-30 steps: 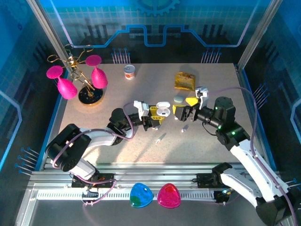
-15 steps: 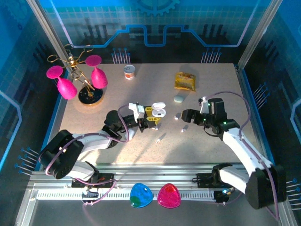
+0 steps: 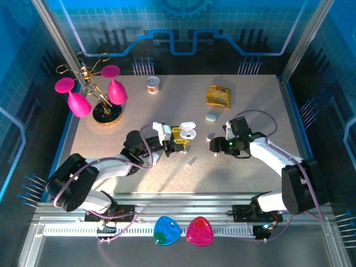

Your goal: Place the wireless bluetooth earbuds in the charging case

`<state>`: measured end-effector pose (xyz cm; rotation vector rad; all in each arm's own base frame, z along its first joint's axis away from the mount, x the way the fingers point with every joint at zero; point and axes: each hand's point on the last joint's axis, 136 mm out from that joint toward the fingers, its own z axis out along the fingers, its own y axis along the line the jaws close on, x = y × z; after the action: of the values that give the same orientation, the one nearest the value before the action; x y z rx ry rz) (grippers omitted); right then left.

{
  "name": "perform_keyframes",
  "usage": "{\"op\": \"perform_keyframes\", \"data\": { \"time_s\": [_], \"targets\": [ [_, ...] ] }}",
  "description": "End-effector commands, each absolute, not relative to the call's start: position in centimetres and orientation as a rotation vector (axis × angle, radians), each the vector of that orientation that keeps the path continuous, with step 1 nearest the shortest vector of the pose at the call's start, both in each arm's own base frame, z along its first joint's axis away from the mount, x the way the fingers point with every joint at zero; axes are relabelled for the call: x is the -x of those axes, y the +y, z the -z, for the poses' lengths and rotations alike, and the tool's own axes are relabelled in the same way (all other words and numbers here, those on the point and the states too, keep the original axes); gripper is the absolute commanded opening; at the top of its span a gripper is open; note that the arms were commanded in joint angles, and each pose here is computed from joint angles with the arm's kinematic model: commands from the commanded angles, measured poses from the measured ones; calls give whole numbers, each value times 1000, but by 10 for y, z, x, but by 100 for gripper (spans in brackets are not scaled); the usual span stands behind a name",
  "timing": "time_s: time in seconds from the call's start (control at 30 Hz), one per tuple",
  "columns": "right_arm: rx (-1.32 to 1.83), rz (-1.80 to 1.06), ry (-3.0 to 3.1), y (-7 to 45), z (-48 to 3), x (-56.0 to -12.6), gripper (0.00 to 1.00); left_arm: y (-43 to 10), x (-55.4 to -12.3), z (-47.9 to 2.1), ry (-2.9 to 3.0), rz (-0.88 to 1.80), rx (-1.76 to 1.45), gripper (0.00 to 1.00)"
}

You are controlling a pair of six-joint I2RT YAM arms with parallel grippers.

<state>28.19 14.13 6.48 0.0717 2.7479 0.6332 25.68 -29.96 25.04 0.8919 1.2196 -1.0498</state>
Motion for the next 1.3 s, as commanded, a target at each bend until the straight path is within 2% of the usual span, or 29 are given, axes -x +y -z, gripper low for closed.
{"op": "perform_keyframes", "data": {
  "time_s": [0.0, 0.17, 0.43, 0.93, 1.27],
  "targets": [
    [9, -606, 2708, 153, -73, -303, 68, -294, -255, -256, 1188, 1018, -896, 24],
    [82, -573, 2731, 166, -68, -330, 59, -291, -251, -258, 1186, 1018, -894, 24],
    [148, -527, 2772, 174, -55, -358, 59, -289, -248, -255, 1197, 1017, -891, 24],
    [110, -610, 2880, 162, -25, -285, 59, -292, -251, -257, 1192, 1015, -907, 24],
    [60, -642, 2898, 154, -28, -254, 58, -293, -252, -259, 1189, 1020, -907, 24]
  ]
}}
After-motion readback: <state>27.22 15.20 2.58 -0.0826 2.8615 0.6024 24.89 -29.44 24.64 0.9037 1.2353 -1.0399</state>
